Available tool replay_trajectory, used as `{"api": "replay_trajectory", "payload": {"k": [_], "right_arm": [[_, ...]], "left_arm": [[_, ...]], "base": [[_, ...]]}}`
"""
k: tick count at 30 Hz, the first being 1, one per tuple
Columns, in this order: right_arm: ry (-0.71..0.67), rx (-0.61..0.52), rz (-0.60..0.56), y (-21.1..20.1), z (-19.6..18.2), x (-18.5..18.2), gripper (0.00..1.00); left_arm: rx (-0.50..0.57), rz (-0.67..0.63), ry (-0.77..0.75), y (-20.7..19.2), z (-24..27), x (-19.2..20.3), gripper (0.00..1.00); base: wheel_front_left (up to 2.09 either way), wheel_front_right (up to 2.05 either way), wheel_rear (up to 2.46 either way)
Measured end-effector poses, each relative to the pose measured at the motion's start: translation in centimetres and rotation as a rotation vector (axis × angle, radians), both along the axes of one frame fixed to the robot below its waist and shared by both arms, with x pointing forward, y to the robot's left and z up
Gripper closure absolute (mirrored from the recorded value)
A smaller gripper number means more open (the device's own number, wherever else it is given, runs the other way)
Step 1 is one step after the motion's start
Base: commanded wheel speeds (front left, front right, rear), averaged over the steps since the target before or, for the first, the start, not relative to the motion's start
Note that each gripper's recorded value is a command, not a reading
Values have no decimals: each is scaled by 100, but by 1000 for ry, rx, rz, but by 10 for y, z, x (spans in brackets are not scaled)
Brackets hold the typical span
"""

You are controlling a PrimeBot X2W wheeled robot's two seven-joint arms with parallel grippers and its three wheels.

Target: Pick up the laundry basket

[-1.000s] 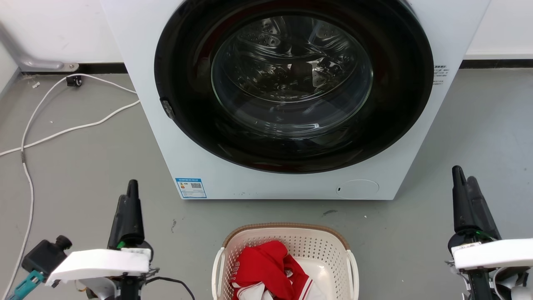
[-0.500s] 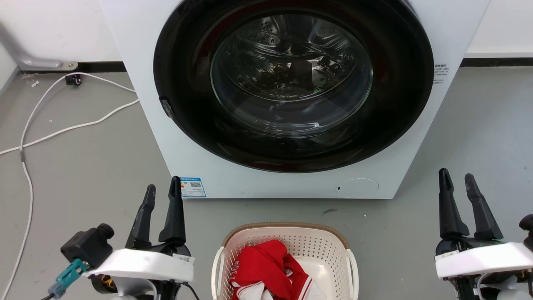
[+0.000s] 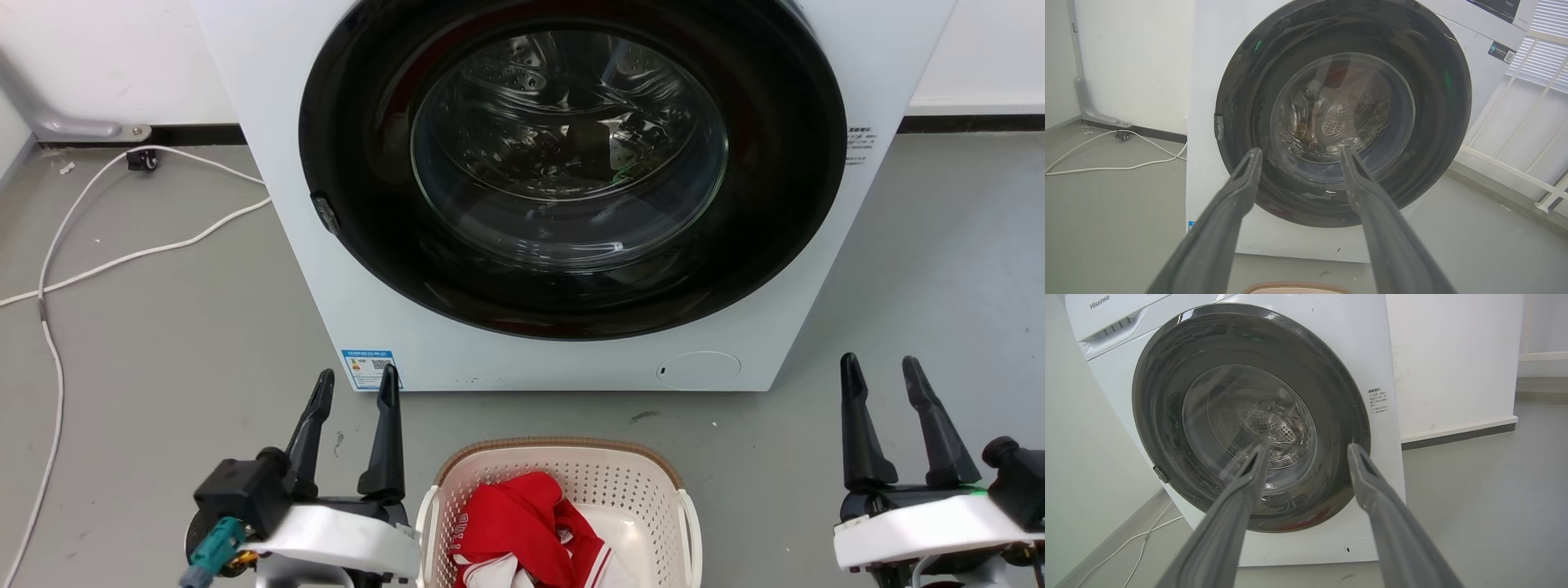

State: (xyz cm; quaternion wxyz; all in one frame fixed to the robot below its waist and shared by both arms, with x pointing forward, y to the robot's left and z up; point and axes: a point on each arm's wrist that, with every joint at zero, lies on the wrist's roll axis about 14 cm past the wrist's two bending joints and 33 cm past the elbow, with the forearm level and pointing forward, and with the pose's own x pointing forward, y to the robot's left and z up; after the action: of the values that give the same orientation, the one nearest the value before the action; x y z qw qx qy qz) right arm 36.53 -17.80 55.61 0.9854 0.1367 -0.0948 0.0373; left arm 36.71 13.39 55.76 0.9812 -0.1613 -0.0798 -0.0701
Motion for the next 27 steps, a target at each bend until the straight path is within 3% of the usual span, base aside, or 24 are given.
{"api": "replay_trajectory", "payload": {"k": [8,22,27], "right_arm": [[17,-68,-2,2,-9,-3,0],[4,-198,-1,6,-11,-4,0],[-10,-247,5,9,-9,-5,0]], "left_arm": [[119,-21,-13,-12,-3,-5,0],[230,-71,-38,-30,-9,-11,0],[346,-117,-60,-42,-15,-16,0]], "base": [[0,0,0],[0,0,0],[0,0,0]]}}
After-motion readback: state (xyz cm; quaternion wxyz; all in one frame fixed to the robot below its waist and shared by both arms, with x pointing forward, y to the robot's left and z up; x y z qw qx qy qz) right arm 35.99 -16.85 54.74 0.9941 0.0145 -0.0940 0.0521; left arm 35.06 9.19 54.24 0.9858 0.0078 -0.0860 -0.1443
